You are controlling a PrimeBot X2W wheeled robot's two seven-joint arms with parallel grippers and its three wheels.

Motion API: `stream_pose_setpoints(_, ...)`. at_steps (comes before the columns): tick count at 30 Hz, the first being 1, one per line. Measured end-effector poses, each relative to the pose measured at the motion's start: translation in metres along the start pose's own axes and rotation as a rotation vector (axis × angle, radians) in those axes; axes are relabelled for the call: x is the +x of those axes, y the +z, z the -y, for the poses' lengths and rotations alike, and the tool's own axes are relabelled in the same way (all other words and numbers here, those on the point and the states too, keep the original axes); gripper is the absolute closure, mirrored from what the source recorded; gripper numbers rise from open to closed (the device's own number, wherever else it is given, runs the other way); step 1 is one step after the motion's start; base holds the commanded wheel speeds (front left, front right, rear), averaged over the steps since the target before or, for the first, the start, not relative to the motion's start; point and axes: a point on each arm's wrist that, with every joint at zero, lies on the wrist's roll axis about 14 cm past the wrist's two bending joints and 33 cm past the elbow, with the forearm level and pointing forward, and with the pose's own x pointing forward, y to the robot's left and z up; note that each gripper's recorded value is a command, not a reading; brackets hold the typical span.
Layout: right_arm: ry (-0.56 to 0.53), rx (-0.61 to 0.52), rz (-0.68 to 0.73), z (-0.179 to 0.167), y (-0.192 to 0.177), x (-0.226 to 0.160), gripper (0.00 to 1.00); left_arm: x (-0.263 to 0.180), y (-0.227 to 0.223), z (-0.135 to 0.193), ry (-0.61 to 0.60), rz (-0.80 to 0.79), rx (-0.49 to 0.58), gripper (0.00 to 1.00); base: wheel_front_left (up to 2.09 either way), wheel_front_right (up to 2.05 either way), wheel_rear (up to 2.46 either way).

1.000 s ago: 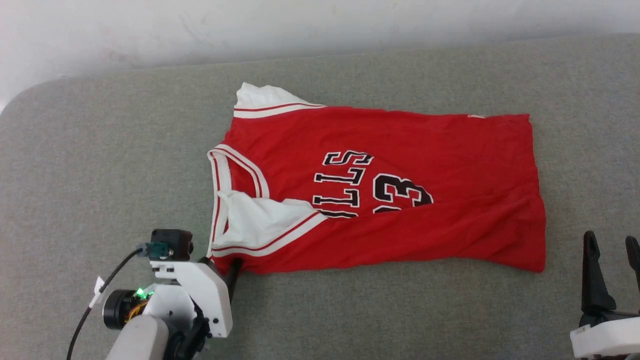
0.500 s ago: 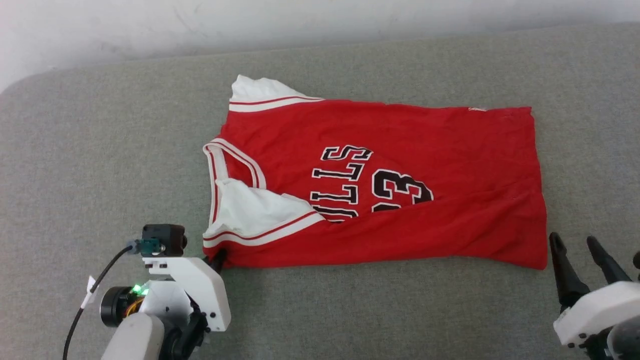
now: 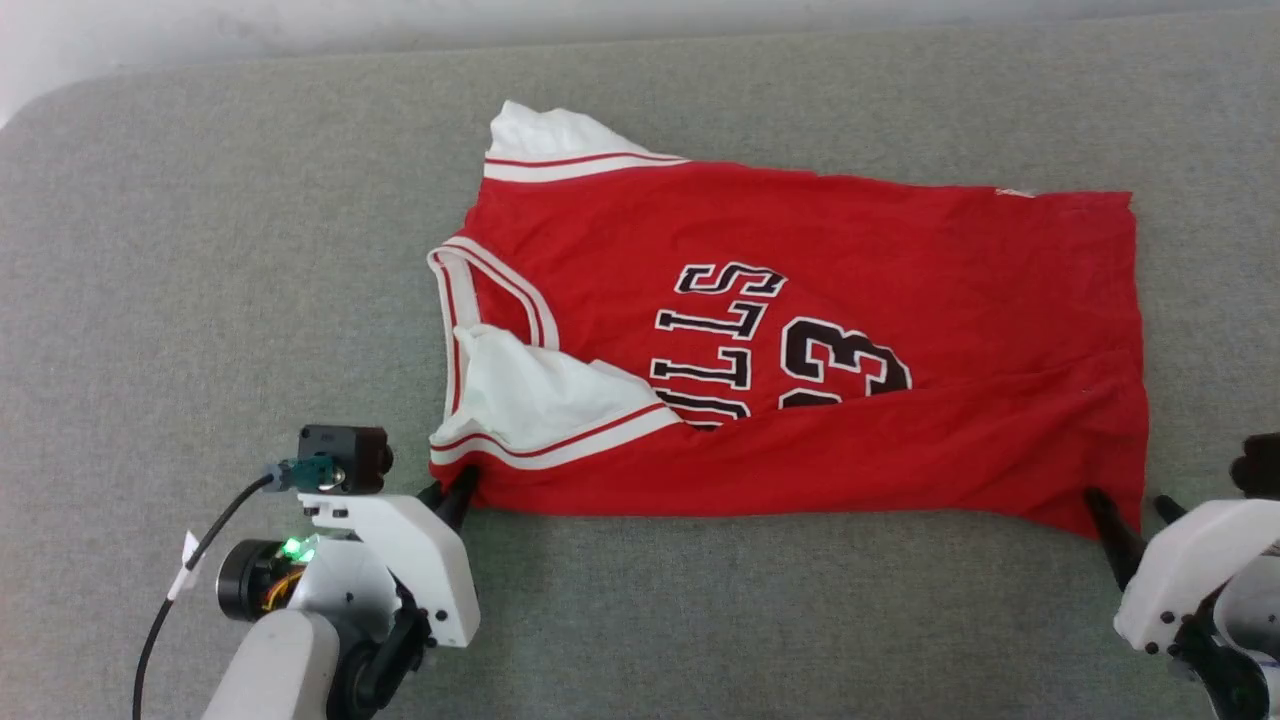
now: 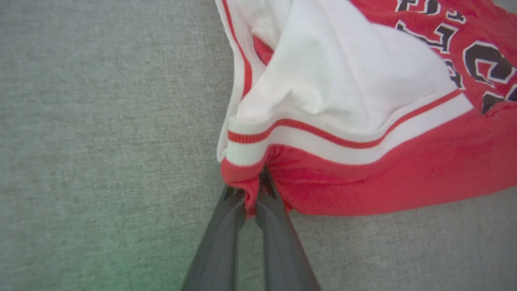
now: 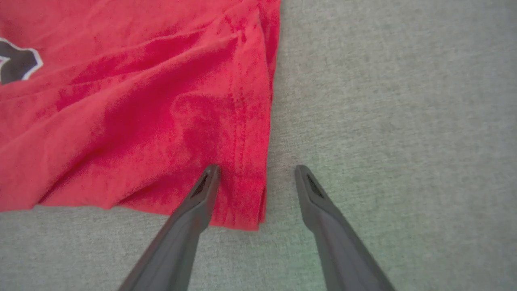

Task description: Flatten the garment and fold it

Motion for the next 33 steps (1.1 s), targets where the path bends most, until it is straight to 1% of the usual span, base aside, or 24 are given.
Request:
stream_pose_setpoints(1,0.008,-0.006,-0.019,-0.003,-0.002,0.003,0.24,0.001,0.001,0.000,0.000,0.001,0.000,1.00,0.00,0.00,0.00)
stream_pose_setpoints(2,0.018,-0.015,-0.038,-0.006,-0.005,0.006,1.00,0.001,0.001,-0.001,0.001,0.000,-0.001,1.00,0.00,0.00,0.00)
stream_pose_setpoints(5,0.054,-0.043,-0.101,-0.015,-0.011,0.011,1.00,0.002,0.001,-0.003,0.005,0.000,-0.007,1.00,0.00,0.00,0.00)
stream_pose_setpoints(8,0.069,-0.054,-0.109,-0.020,-0.008,0.012,1.00,0.002,0.001,-0.003,0.003,0.001,-0.023,1.00,0.00,0.00,0.00)
stream_pose_setpoints(15,0.076,-0.037,-0.053,-0.018,0.008,0.004,1.00,-0.003,0.009,-0.001,-0.017,0.034,-0.129,1.00,0.00,0.00,0.00)
stream_pose_setpoints(21,0.071,-0.006,0.019,-0.011,0.025,-0.013,1.00,-0.020,0.007,-0.003,-0.025,0.048,-0.207,1.00,0.00,0.00,0.00)
stream_pose_setpoints(27,0.045,0.029,0.028,0.004,0.018,-0.037,1.00,-0.048,-0.002,-0.003,-0.018,0.044,-0.250,1.00,0.00,0.00,0.00)
stream_pose_setpoints(33,0.012,0.072,0.011,0.020,0.000,-0.058,1.00,-0.077,-0.033,0.010,-0.040,-0.041,-0.299,1.00,0.00,0.00,0.00)
